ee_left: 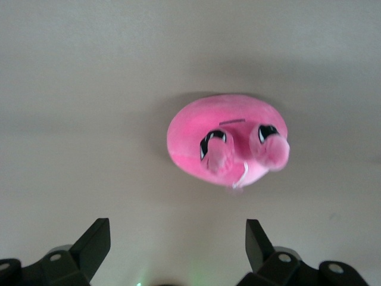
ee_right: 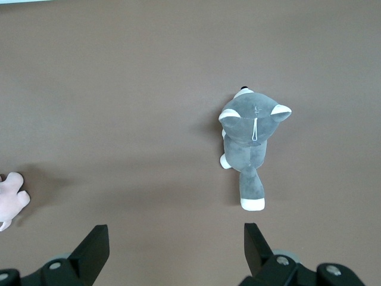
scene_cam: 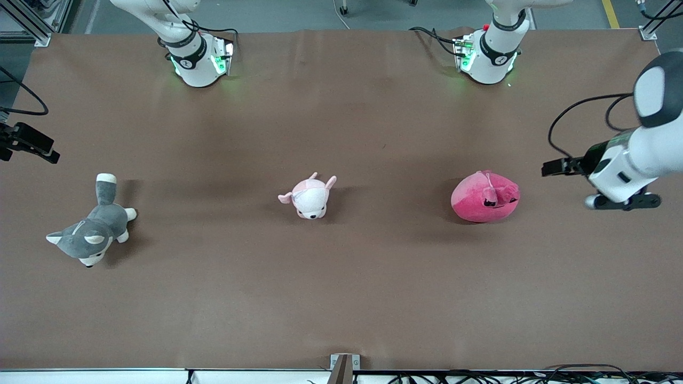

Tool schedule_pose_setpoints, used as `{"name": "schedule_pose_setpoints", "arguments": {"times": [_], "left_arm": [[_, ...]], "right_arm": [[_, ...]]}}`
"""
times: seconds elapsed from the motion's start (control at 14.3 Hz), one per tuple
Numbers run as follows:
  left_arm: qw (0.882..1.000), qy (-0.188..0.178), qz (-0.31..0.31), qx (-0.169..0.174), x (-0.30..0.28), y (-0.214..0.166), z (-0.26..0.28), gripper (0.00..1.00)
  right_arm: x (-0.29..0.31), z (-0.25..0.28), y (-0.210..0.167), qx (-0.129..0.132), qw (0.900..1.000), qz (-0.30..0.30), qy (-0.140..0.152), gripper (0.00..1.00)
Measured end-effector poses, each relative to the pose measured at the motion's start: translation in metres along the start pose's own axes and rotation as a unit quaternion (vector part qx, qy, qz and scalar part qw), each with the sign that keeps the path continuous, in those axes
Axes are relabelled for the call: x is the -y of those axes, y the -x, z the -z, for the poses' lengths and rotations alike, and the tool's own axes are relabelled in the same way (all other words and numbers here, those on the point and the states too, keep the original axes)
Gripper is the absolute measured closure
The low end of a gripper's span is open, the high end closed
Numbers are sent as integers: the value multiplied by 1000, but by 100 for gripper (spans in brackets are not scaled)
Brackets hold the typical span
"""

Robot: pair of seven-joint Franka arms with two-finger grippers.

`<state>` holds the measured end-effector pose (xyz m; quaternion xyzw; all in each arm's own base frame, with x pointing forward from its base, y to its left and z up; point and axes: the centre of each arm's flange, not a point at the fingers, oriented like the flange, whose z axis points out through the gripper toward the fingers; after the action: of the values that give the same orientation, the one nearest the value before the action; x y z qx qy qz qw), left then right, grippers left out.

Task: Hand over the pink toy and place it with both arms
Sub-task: 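Reach the left gripper down to the pink plush and grasp its ears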

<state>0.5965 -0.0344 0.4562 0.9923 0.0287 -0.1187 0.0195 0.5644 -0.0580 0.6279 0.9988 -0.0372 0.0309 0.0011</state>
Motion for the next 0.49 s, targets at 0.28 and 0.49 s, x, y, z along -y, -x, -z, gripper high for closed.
{"name": "schedule_pose_setpoints", "arguments": {"times": [0.28,0.49], "left_arm": [[1000,-1,12,-11,-19,-5,-58,0],[1000,-1,15,-20,-16,-5,-89,0]], "right_arm": [[0,1,-1,-7,1000,0,0,0],[0,1,-2,-13,1000,0,0,0]]}}
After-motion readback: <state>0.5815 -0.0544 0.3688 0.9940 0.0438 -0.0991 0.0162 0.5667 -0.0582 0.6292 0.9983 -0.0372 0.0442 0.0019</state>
